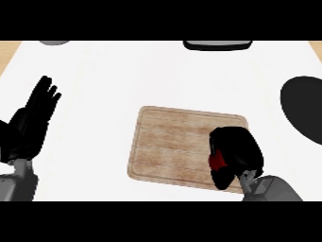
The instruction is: Pick the can from the cutting board and place it in the pan
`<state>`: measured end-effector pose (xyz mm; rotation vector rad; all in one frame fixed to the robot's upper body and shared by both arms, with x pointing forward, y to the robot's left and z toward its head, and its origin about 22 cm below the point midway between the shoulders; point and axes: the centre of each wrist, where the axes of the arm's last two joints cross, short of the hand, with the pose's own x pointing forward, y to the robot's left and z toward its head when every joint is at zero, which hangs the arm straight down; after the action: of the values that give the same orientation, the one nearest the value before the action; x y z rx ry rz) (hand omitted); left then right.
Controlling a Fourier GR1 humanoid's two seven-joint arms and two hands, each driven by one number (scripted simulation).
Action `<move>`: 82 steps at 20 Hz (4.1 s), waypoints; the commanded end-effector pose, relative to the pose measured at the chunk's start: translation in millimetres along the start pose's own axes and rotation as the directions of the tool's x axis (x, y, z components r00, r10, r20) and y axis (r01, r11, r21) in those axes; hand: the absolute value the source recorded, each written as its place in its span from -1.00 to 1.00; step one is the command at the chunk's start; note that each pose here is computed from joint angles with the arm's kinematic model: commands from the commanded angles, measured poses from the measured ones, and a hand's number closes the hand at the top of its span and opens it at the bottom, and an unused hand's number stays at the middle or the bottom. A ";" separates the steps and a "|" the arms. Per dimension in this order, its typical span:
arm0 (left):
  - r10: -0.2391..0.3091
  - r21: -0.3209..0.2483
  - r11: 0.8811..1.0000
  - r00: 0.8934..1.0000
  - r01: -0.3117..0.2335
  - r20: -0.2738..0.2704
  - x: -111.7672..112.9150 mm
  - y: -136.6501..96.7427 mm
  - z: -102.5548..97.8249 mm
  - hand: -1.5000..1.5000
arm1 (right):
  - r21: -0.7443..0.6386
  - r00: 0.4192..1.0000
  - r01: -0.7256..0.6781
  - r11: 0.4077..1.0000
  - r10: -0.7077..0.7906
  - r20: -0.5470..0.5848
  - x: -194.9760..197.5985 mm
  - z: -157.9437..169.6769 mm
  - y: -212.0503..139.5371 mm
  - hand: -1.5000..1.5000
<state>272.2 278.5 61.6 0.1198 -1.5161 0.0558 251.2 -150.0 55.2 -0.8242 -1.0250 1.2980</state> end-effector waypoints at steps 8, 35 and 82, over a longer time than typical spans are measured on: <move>0.006 0.042 0.999 1.000 -0.005 -0.031 -13.9 11.8 13.4 0.00 | -0.369 0.845 -0.112 0.923 0.284 0.454 -79.6 97.6 -44.7 1.00; 0.002 -0.049 0.999 1.000 -0.002 0.014 -6.0 -17.4 -6.4 0.00 | -0.594 0.959 0.229 0.771 -0.076 0.273 -311.2 49.3 -145.9 1.00; 0.007 -0.034 0.999 1.000 -0.006 0.019 3.4 -9.4 -13.0 0.00 | -0.189 0.444 0.895 0.405 -0.764 0.468 -428.1 55.1 -80.8 -1.00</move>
<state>286.1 263.5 65.5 0.0770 -1.5473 0.0315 259.9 -572.3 89.4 -0.5043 -1.6347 0.3265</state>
